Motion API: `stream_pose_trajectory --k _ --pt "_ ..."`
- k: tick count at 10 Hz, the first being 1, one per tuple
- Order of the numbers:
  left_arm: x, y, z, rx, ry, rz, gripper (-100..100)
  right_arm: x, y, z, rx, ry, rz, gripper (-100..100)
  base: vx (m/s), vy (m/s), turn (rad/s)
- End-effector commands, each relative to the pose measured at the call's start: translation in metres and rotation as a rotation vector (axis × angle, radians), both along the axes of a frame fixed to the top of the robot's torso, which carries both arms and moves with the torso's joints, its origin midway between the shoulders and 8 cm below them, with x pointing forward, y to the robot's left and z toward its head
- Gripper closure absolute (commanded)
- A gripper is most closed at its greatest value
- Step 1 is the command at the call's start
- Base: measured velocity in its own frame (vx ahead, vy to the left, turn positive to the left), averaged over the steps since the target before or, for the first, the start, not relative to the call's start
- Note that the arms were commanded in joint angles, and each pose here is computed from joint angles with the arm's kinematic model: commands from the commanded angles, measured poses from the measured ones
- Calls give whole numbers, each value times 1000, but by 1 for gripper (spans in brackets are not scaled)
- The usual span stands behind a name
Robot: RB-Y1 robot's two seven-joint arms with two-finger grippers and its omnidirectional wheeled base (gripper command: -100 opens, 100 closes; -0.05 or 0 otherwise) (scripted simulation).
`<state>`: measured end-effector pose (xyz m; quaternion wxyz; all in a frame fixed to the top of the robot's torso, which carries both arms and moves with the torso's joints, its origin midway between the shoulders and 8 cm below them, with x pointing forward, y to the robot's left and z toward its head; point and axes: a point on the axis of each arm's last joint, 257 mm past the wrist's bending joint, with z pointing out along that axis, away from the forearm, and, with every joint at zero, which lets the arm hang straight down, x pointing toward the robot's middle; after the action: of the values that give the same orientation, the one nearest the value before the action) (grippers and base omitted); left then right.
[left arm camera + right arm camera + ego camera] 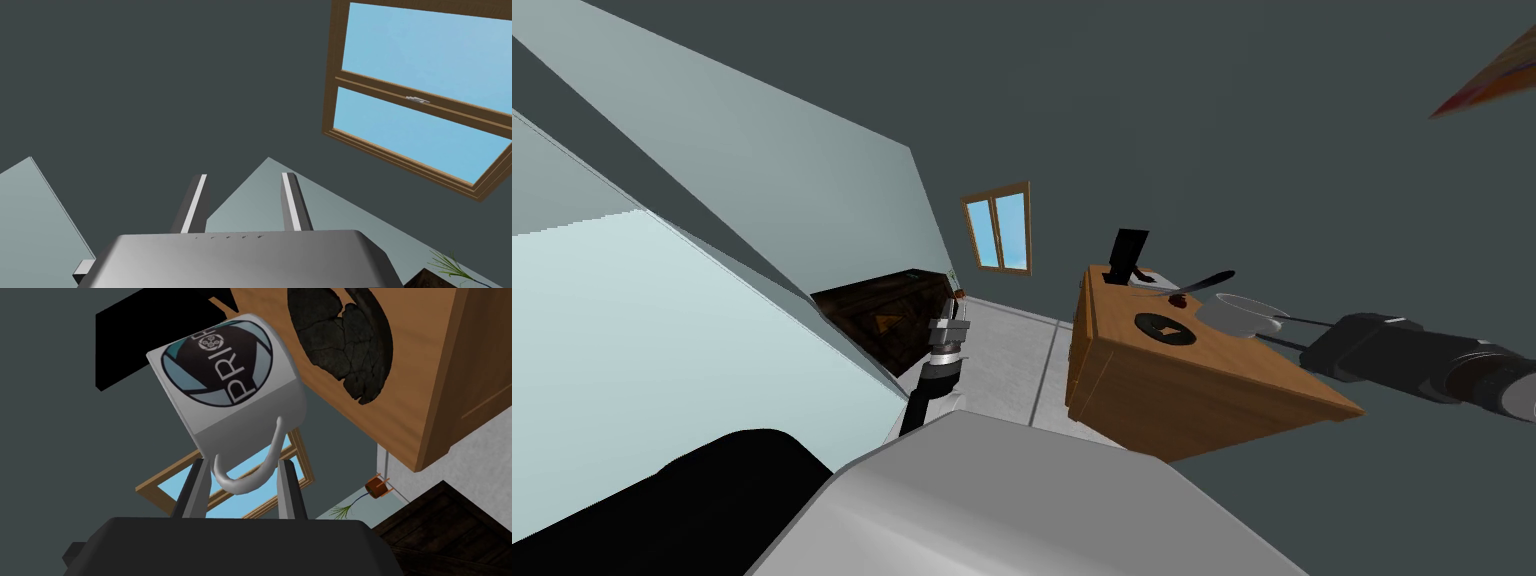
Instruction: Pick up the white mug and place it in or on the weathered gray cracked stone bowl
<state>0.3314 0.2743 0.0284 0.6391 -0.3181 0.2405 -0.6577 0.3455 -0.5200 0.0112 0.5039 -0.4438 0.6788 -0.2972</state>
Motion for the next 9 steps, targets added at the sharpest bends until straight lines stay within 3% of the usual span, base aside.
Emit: stream_pose_trajectory --k 1,9 --pt "0 0 0 0 0 0 0 2 0 6 11 -24 0 100 -57 75 40" --pt "0 0 0 0 0 0 0 9 -9 -20 80 -44 -36 100 -9 -11 123"
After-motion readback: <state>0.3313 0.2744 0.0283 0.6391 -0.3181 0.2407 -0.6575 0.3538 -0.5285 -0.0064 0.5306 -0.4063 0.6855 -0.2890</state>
